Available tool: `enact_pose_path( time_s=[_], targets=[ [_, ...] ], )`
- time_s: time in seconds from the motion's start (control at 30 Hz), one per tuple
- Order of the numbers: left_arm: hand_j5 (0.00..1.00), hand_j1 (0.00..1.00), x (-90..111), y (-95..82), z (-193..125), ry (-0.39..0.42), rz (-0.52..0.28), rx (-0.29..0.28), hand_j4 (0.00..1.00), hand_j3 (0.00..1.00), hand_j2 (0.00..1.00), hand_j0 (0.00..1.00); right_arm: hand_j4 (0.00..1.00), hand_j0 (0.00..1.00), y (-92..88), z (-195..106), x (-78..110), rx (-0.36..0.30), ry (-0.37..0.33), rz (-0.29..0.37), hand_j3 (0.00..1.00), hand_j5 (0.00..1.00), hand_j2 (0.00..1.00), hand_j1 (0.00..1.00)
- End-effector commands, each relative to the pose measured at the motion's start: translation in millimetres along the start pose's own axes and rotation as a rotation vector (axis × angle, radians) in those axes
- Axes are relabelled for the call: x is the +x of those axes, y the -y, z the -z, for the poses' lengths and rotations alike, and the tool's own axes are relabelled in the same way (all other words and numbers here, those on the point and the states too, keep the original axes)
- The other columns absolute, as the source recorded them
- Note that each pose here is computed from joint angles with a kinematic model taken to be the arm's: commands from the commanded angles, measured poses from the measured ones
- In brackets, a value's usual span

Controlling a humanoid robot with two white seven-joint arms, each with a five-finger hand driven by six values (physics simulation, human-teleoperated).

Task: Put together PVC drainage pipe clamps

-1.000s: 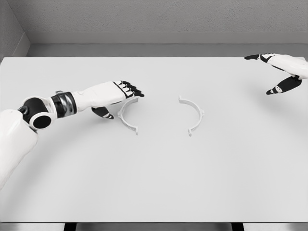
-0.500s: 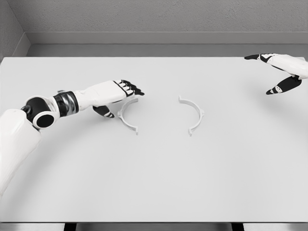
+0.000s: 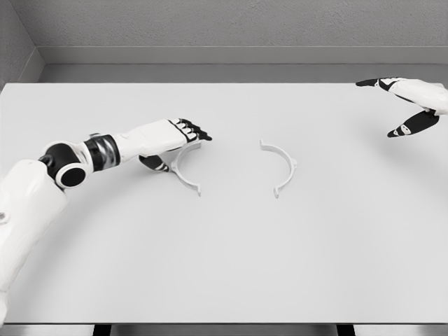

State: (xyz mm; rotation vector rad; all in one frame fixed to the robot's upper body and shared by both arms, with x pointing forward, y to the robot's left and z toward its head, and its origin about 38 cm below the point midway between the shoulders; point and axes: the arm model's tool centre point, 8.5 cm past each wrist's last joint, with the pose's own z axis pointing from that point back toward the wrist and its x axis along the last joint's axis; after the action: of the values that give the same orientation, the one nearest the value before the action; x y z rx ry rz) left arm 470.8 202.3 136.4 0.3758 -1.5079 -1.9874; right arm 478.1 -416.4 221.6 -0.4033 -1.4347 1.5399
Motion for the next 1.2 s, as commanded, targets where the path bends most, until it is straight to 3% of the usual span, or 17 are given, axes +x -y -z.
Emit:
enact_pose_path(
  time_s=[0.0, 0.23, 0.87, 1.0, 1.17],
  targets=[
    [1.0, 1.0, 2, 0.2, 3, 0.004, -0.009, 0.005, 1.0, 1.0, 1.0, 1.0, 1.0, 1.0, 1.0, -1, -0.1, -0.006, 0.001, 0.007, 1.0, 1.0, 1.0, 1.0],
    [1.0, 1.0, 6, -3.1, 9, 0.016, -0.008, 0.014, 1.0, 1.0, 1.0, 1.0, 1.0, 1.0, 1.2, 0, 0.3, -0.006, 0.001, 0.005, 1.0, 1.0, 1.0, 1.0],
    [1.0, 1.0, 50, -18.2, 58, 0.098, 0.038, 0.04, 1.0, 1.0, 1.0, 1.0, 1.0, 1.0, 1.2, 0, 0.3, -0.006, 0.001, 0.005, 1.0, 1.0, 1.0, 1.0],
    [1.0, 1.0, 37, -23.0, 48, 0.069, 0.052, 0.036, 1.0, 1.0, 1.0, 1.0, 1.0, 1.0, 1.2, 0, 0.3, -0.006, 0.001, 0.005, 1.0, 1.0, 1.0, 1.0],
    [1.0, 1.0, -19, -17.5, -9, -0.075, 0.076, -0.012, 1.0, 1.0, 1.0, 1.0, 1.0, 1.0, 1.2, 0, 0.3, -0.006, 0.001, 0.005, 1.0, 1.0, 1.0, 1.0]
  ],
)
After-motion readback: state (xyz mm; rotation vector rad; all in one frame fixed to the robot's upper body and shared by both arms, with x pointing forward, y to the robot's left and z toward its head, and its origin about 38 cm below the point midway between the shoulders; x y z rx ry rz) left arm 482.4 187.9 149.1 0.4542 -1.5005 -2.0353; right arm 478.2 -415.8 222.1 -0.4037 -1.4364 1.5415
